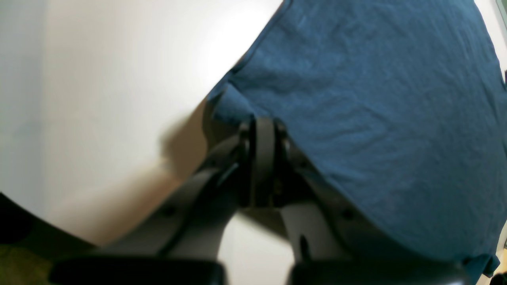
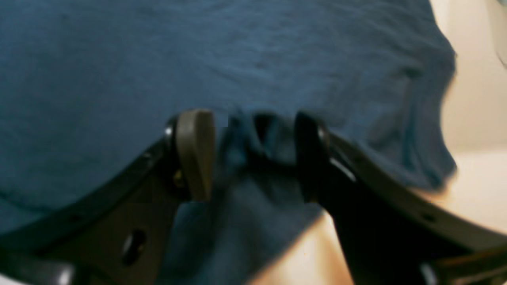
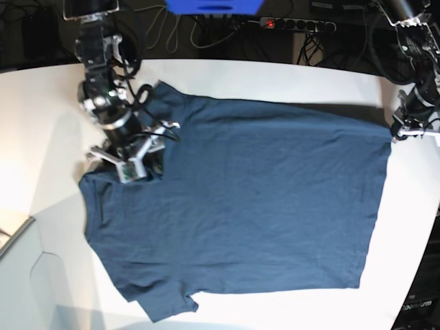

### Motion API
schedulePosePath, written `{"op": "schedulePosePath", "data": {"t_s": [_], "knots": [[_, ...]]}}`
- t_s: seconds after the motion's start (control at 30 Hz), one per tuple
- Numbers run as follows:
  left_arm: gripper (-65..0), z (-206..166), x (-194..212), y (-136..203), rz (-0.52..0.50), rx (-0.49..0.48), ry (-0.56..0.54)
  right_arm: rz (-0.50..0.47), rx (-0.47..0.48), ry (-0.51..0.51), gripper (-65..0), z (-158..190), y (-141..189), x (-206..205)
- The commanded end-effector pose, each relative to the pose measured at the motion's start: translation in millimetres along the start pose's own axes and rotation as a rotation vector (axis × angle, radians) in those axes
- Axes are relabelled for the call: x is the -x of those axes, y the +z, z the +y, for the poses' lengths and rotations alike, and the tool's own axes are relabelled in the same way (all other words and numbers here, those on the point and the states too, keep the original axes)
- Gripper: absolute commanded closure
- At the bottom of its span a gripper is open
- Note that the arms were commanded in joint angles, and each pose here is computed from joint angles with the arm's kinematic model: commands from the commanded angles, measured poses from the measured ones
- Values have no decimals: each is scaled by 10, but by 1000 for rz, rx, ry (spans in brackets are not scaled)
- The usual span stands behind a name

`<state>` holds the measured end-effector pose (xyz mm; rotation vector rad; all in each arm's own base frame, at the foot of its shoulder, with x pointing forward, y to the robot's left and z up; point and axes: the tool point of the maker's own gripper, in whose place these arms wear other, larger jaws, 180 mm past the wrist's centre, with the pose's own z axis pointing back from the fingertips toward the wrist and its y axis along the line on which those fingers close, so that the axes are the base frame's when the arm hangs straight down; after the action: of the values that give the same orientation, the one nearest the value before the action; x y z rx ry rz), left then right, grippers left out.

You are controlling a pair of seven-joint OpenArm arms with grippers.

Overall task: Layout the t-shirt on the table in an organized manner, then fold the t-shirt properly
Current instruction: 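Pull the shoulder corner with the right gripper to smooth the shirt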

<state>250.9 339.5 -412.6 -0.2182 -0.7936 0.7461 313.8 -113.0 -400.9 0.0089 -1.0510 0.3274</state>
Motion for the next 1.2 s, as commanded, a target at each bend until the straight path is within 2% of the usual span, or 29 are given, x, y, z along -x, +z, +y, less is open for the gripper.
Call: {"op": "schedulePosePath", "data": {"t_s": [0.0, 0.13, 0.27, 0.57, 0.83, 0.9, 1.07, 1.17], "knots": [[0, -42, -164, 30, -42, 17, -16, -52, 22, -16, -341, -73, 14, -150], [0, -79, -130, 25, -41, 25, -9, -14, 98, -104, -367, -272, 47, 36], [0, -89, -141, 22, -44, 27, -8, 51, 92, -134, -377, -255, -39, 291], [0, -110, -124, 11, -44, 32, -2, 133, 71, -160, -381, -221, -213, 568], [0, -117, -114, 5, -43, 34, 2, 186, 79, -140, -374, -334, -186, 782], [0, -122, -119, 4, -44, 35, 2, 194, 75, -138, -340, -320, -158, 822], [0, -121, -126, 7, -46, 34, 2, 203, 77, -121, -165, -314, -13, 901], [0, -121, -126, 7, -46, 34, 2, 192, 82, -110, -112, -315, 80, 880]]}}
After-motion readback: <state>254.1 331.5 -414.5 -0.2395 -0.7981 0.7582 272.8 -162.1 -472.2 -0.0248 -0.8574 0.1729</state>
